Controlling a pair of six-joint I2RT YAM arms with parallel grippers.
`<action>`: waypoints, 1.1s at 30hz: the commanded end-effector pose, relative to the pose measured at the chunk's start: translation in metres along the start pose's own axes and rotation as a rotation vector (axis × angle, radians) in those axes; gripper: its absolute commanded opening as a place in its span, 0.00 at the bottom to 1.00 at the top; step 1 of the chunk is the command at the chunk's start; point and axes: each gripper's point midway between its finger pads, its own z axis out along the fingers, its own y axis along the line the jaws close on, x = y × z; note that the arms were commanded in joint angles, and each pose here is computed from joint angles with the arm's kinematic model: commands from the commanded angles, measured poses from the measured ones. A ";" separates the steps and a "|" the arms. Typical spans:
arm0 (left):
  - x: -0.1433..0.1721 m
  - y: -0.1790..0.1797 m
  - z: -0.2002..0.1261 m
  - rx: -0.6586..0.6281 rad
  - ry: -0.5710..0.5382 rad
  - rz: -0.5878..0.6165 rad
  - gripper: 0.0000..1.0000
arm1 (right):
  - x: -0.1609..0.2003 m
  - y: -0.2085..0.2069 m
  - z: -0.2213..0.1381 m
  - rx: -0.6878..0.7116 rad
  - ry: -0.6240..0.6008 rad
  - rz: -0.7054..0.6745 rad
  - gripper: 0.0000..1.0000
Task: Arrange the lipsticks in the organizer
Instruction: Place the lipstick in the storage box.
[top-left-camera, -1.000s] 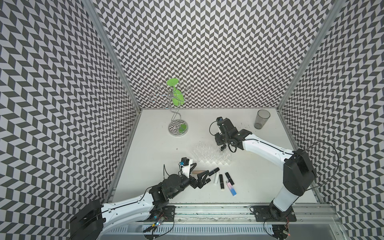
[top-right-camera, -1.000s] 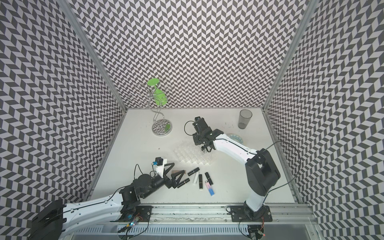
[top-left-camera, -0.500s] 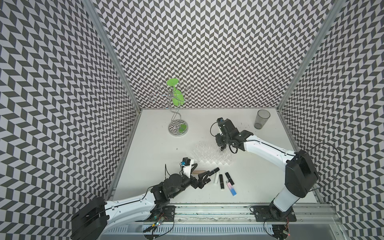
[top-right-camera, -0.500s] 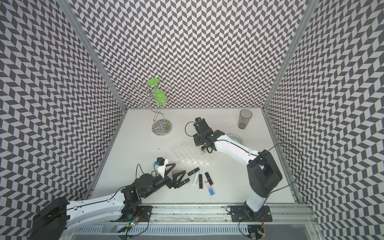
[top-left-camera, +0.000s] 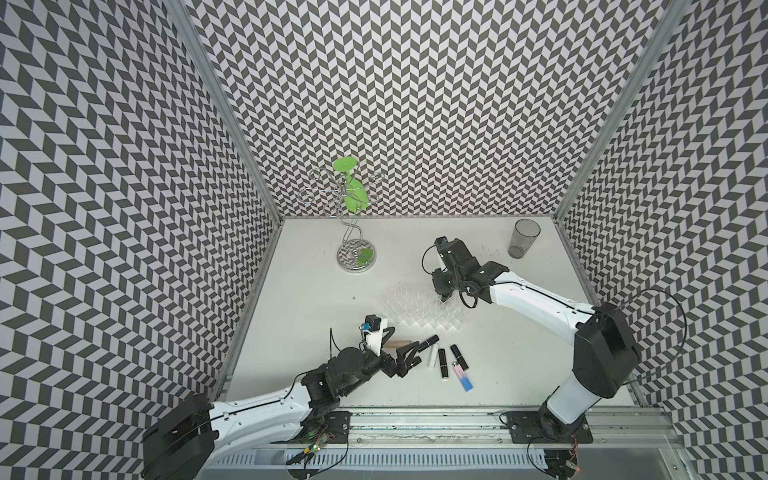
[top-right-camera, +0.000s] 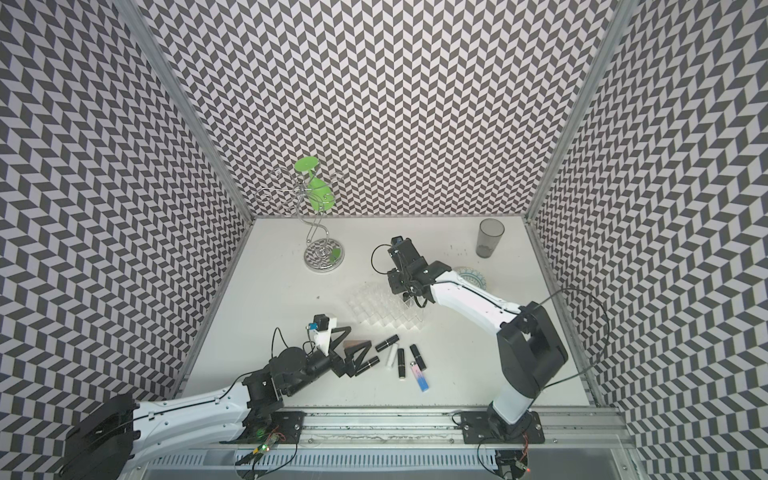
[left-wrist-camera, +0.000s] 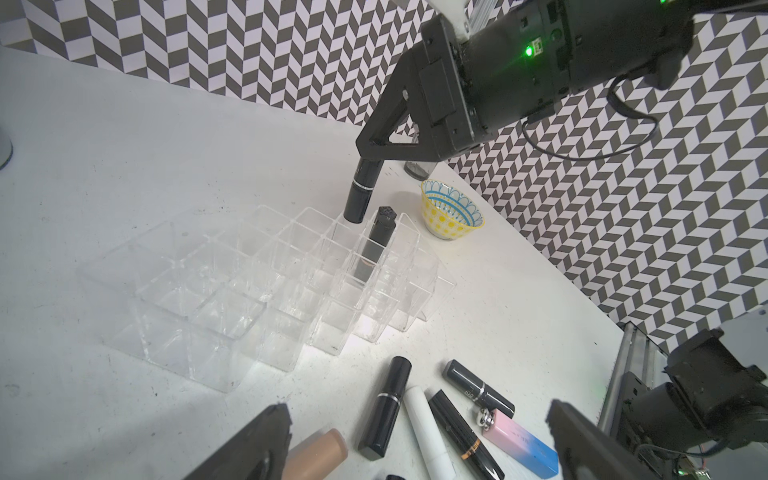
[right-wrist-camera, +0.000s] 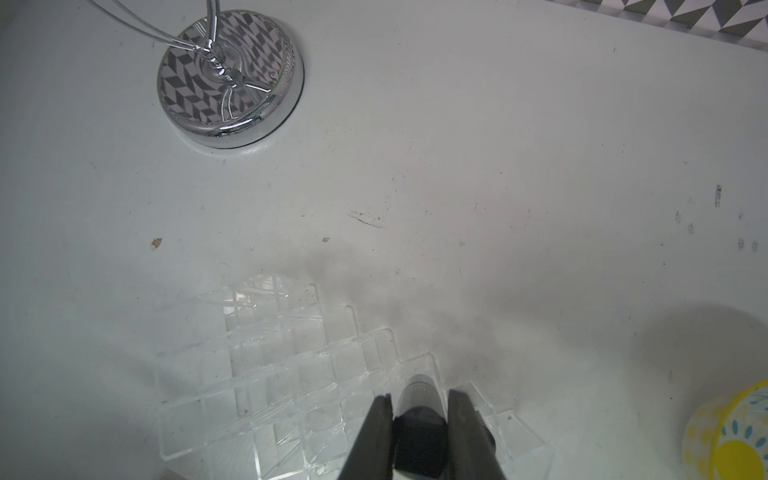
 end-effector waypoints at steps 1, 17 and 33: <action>-0.006 -0.003 0.000 0.015 -0.024 -0.005 1.00 | 0.003 0.006 -0.008 -0.026 0.010 -0.019 0.06; -0.005 -0.003 -0.001 0.020 -0.024 -0.006 1.00 | 0.008 0.008 0.009 0.007 0.022 -0.040 0.07; -0.003 -0.006 0.001 0.026 0.004 -0.001 1.00 | 0.032 0.007 0.046 0.039 0.123 -0.057 0.11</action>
